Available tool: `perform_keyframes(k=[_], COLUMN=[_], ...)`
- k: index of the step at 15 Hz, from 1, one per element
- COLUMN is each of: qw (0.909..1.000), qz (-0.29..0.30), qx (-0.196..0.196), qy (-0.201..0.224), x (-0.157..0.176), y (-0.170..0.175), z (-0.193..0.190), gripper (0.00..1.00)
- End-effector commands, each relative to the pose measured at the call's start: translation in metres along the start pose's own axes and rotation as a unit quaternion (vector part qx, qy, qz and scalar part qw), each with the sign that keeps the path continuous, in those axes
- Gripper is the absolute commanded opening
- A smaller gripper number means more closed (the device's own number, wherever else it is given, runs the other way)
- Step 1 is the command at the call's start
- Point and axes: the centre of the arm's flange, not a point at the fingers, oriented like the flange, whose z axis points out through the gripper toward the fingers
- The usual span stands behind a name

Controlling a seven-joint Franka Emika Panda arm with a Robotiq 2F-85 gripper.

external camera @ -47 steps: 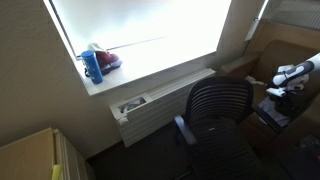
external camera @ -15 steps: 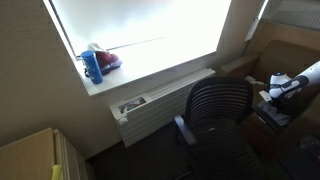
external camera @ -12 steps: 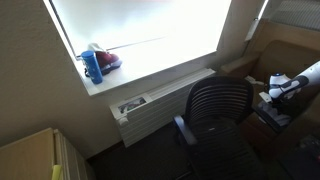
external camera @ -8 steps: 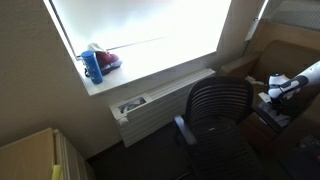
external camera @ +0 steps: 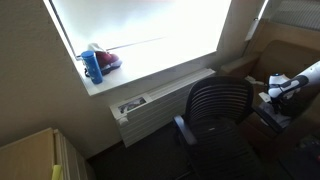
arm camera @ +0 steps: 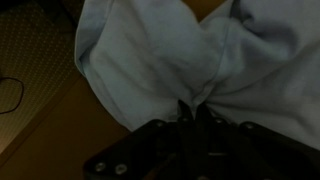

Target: Pick up the blue shirt and hang it on the back of the chair

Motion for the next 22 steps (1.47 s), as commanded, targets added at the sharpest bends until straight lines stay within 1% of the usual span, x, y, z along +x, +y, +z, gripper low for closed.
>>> perform_keyframes(k=[1,3,4,6,7,9,10,12,14,15,16,18,19,21,22], qw=[0.9994,0.9984,0.9977,0.9940,0.9903,0.9818,0.9756,0.9599,0.9390,0.9273,0.9134,0.8808,0.8640,0.8302,0.8111], qz=[0.013,0.024,0.030,0.044,0.051,0.066,0.075,0.086,0.096,0.098,0.103,0.124,0.136,0.140,0.138], qx=[-0.022,-0.021,-0.011,0.032,0.060,0.117,0.148,0.212,0.282,0.316,0.349,0.404,0.422,0.460,0.486], qy=[-0.021,-0.047,-0.060,-0.095,-0.114,-0.135,-0.144,-0.162,-0.171,-0.175,-0.182,-0.215,-0.239,-0.282,-0.295], x=[0.000,0.010,0.015,0.033,0.048,0.068,0.078,0.097,0.109,0.112,0.116,0.124,0.128,0.128,0.125], y=[-0.032,-0.038,-0.040,-0.042,-0.039,-0.040,-0.042,-0.042,-0.036,-0.031,-0.025,-0.014,-0.007,0.013,0.025], z=[-0.002,-0.026,-0.043,-0.092,-0.122,-0.166,-0.189,-0.234,-0.278,-0.297,-0.317,-0.353,-0.370,-0.402,-0.419], gripper=[0.00,0.01,0.01,0.01,0.01,0.01,0.01,0.01,0.01,0.01,0.01,0.01,0.01,0.01,0.01])
